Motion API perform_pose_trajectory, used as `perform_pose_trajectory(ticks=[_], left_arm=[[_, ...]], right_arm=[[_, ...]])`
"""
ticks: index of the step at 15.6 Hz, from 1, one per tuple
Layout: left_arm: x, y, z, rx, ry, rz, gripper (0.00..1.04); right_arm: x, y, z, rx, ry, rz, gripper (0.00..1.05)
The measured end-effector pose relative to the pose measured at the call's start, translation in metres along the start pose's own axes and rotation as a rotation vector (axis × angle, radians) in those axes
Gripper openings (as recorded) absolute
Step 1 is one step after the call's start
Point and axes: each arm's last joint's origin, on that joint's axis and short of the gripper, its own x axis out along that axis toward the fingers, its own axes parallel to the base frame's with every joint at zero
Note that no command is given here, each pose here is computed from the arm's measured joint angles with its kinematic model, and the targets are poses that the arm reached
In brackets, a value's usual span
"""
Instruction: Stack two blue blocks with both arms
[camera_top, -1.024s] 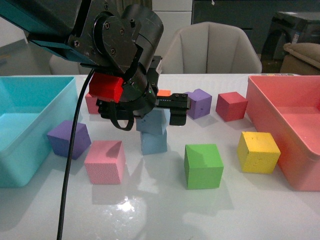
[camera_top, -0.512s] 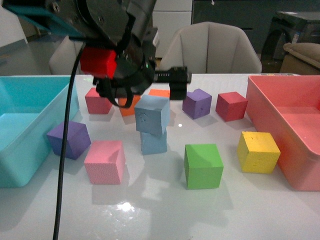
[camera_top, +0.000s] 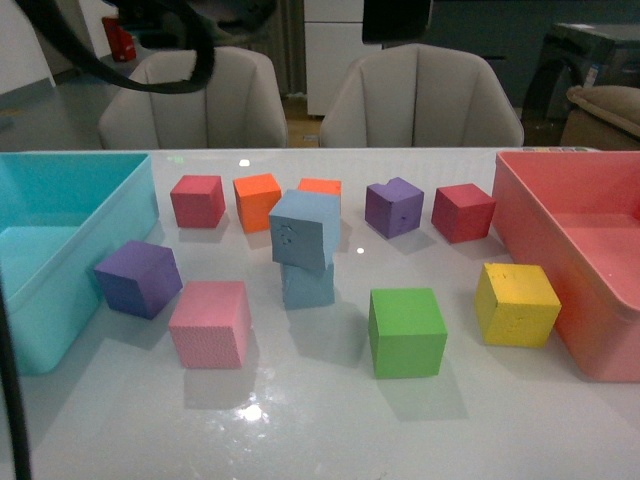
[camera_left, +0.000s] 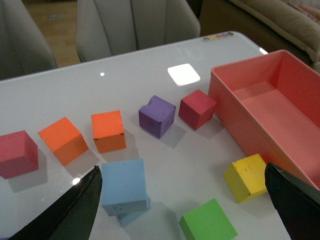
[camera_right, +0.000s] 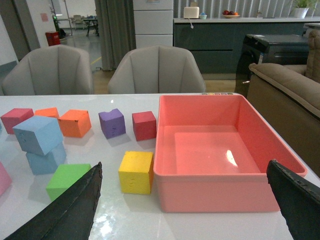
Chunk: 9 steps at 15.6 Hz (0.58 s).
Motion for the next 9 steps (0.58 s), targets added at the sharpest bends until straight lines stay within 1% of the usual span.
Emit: perform_pose_trajectory(ticks=[1, 2, 3, 4, 5, 7, 8, 9], left_arm=[[-0.015, 0.000, 0.001, 0.021, -0.057, 0.023, 0.97], [-0.039, 0.003, -0.006, 0.004, -0.278, 0.213, 0.84], [-0.073, 0.023, -0.033, -0.027, -0.374, 0.365, 0.67], [-0.093, 0.042, -0.051, -0.042, -0.403, 0.423, 0.55], [-0.109, 0.057, -0.072, -0.044, -0.395, 0.451, 0.40], [-0.124, 0.068, -0.108, -0.029, -0.342, 0.419, 0.15], [-0.133, 0.073, -0.116, -0.031, -0.348, 0.420, 0.02], [-0.142, 0.078, -0.123, -0.030, -0.362, 0.426, 0.02]], right_arm=[[0.000, 0.000, 0.000, 0.000, 0.000, 0.000, 0.98], [0.000, 0.000, 0.000, 0.000, 0.000, 0.000, 0.98], [0.000, 0.000, 0.000, 0.000, 0.000, 0.000, 0.98], [0.000, 0.000, 0.000, 0.000, 0.000, 0.000, 0.98], [0.000, 0.000, 0.000, 0.000, 0.000, 0.000, 0.98], [0.000, 0.000, 0.000, 0.000, 0.000, 0.000, 0.98], [0.000, 0.000, 0.000, 0.000, 0.000, 0.000, 0.98], [0.000, 0.000, 0.000, 0.000, 0.000, 0.000, 0.98]])
